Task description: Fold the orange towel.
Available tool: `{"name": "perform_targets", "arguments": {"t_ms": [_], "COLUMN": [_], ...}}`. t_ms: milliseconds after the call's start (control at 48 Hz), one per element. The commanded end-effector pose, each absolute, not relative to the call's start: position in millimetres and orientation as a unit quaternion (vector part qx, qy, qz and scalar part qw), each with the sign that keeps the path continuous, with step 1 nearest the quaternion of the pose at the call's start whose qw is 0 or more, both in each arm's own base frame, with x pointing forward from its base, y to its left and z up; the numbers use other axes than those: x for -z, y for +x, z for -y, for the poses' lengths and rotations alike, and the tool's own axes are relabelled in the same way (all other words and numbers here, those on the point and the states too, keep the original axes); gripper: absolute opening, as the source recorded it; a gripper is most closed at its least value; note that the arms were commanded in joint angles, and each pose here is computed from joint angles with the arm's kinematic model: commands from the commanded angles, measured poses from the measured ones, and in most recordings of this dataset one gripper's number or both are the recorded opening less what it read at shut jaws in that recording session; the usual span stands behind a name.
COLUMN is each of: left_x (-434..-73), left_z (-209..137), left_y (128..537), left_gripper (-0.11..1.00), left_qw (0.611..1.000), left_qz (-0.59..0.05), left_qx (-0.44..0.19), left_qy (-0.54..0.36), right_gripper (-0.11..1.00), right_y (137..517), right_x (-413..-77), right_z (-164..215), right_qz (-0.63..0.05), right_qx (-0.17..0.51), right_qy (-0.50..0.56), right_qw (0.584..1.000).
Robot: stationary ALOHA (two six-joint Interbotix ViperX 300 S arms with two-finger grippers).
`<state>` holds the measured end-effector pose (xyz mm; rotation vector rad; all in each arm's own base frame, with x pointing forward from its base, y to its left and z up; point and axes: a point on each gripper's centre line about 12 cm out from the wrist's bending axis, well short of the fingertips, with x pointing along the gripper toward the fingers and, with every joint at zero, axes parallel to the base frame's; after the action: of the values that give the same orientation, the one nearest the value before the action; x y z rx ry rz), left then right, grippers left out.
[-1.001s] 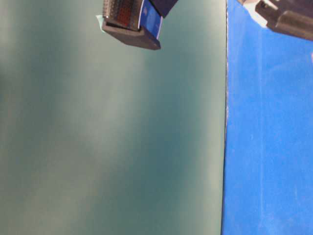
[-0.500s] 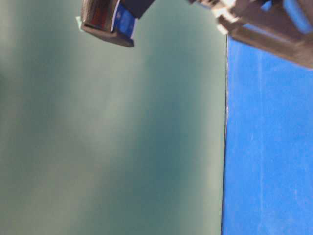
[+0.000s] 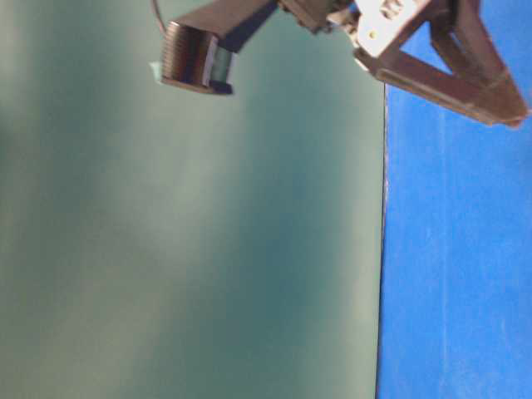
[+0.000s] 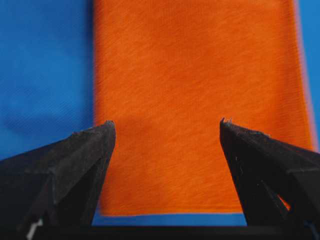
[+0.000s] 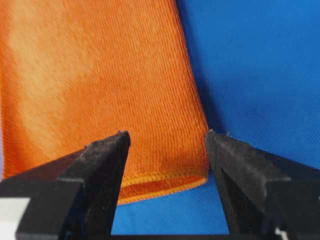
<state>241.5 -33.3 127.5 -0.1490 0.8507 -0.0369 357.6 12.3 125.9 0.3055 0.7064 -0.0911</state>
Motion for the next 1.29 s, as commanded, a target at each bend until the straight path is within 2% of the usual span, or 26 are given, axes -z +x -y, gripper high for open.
{"name": "perform_targets", "arguments": {"t_ms": [0, 209, 313, 563, 626, 688, 751, 813, 876, 917, 1063, 1272], "left_x": [-121.9, -101.4, -96.2, -95.1, -94.7, -94.5, -94.4, -94.2, -95.1, -96.0, -105.0, -135.9], "left_z": [26.2, 17.0, 14.7, 14.7, 14.7, 14.7, 14.3, 14.0, 12.9, 11.1, 9.1, 9.3], "left_y": [241.9, 238.4, 237.3, 236.3, 236.2, 235.8, 235.6, 234.8, 235.1, 235.1, 236.6, 239.4], "left_gripper": [0.79, 0.79, 0.74, 0.43, 0.38, 0.33, 0.26, 0.15, 0.04, 0.01, 0.01, 0.01], "left_qw": [0.905, 0.888, 0.882, 0.881, 0.879, 0.878, 0.875, 0.874, 0.874, 0.874, 0.878, 0.884], "left_qz": [-0.419, -0.453, -0.463, -0.466, -0.469, -0.472, -0.476, -0.479, -0.479, -0.478, -0.469, -0.458], "left_qx": [0.005, -0.017, -0.022, -0.022, -0.023, -0.023, -0.024, -0.025, -0.027, -0.030, -0.032, -0.031], "left_qy": [-0.075, -0.080, -0.082, -0.081, -0.081, -0.081, -0.081, -0.081, -0.082, -0.084, -0.085, -0.090], "right_gripper": [0.64, 0.64, 0.63, 0.58, 0.49, 0.33, 0.12, 0.02, 0.02, 0.02, 0.02, 0.02], "right_y": [364.7, 369.9, 369.2, 368.7, 369.0, 369.1, 368.7, 369.2, 369.9, 370.0, 370.1, 367.4], "right_x": [-127.2, -104.7, -101.3, -100.9, -101.2, -101.3, -100.9, -101.9, -102.0, -102.7, -110.8, -143.5], "right_z": [-7.0, -5.9, -5.8, -5.9, -5.9, -6.5, -6.5, -6.4, -6.4, -6.4, -6.4, -6.5], "right_qz": [-0.339, -0.365, -0.370, -0.370, -0.370, -0.370, -0.371, -0.369, -0.368, -0.366, -0.358, -0.324], "right_qx": [0.050, 0.058, 0.059, 0.059, 0.058, 0.058, 0.058, 0.058, 0.057, 0.057, 0.057, 0.051], "right_qy": [0.149, 0.153, 0.154, 0.153, 0.151, 0.152, 0.151, 0.152, 0.152, 0.152, 0.156, 0.159], "right_qw": [0.928, 0.917, 0.914, 0.914, 0.915, 0.915, 0.915, 0.915, 0.916, 0.916, 0.919, 0.931]}}
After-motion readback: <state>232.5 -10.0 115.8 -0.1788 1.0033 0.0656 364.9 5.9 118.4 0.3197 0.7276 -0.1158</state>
